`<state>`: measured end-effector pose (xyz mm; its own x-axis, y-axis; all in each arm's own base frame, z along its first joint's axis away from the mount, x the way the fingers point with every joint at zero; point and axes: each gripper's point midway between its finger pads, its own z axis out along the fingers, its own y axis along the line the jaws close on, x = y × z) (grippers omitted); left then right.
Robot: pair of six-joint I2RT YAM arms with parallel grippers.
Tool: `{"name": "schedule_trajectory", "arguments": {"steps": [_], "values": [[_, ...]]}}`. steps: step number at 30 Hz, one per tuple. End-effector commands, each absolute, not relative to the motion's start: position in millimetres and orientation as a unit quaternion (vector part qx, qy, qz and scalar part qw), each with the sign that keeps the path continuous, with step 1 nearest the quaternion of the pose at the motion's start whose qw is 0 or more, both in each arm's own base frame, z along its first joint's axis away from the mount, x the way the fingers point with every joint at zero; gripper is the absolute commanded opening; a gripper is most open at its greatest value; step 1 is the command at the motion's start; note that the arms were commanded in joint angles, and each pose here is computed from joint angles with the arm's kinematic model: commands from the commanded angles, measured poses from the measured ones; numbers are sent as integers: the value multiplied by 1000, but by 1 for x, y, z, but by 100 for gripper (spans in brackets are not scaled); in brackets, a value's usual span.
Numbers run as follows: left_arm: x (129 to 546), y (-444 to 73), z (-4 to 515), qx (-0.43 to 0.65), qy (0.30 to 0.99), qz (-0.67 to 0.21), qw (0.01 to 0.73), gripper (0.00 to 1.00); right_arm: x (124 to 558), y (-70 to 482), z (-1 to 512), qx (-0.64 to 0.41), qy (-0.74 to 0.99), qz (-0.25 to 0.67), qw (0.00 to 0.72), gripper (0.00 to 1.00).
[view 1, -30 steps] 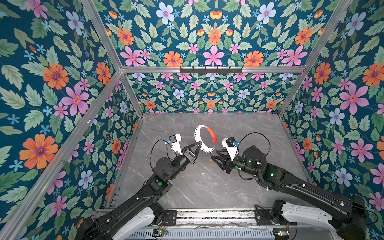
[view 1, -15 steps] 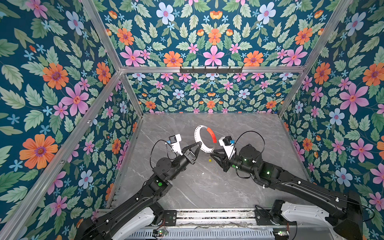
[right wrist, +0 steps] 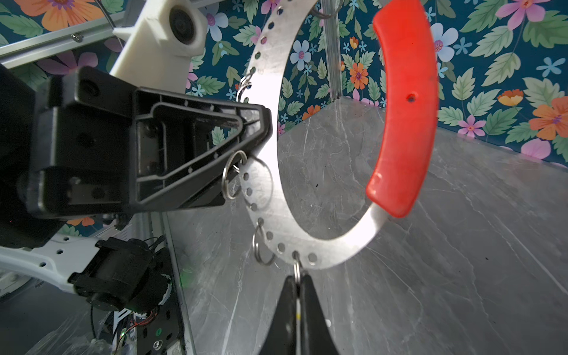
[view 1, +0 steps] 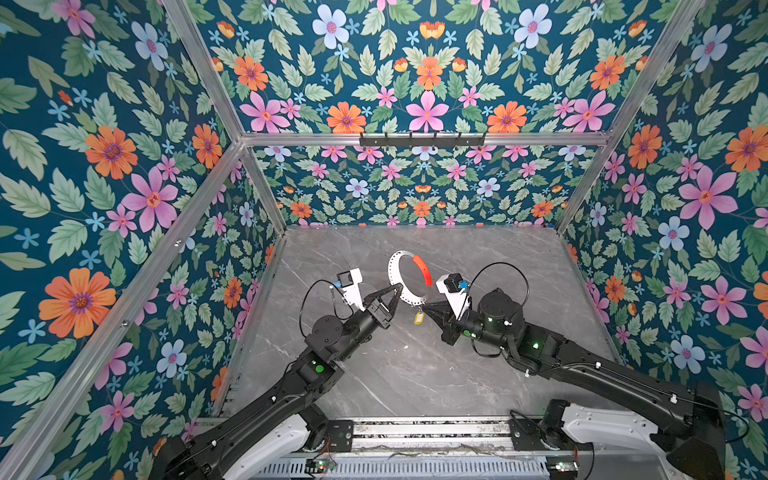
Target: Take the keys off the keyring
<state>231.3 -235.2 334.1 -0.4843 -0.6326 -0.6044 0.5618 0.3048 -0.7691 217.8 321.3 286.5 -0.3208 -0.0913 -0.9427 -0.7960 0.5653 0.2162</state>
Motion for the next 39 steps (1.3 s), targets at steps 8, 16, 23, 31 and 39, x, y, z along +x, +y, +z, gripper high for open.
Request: {"name": "schedule_trajectory", "arguments": {"steps": [8, 16, 23, 31, 39], "values": [[230, -234, 341, -27, 617, -596, 514, 0, 217, 323, 296, -310, 718, 359, 509, 0], [231, -235, 329, -32, 630, -593, 500, 11, 214, 313, 306, -318, 719, 341, 515, 0], [229, -241, 321, -26, 639, -596, 485, 16, 220, 312, 312, -317, 717, 330, 527, 0], [226, -245, 319, -17, 645, -600, 474, 23, 222, 313, 319, -329, 701, 354, 525, 0], [227, -244, 316, -14, 655, -587, 475, 34, 203, 317, 326, -387, 678, 384, 492, 0]]}}
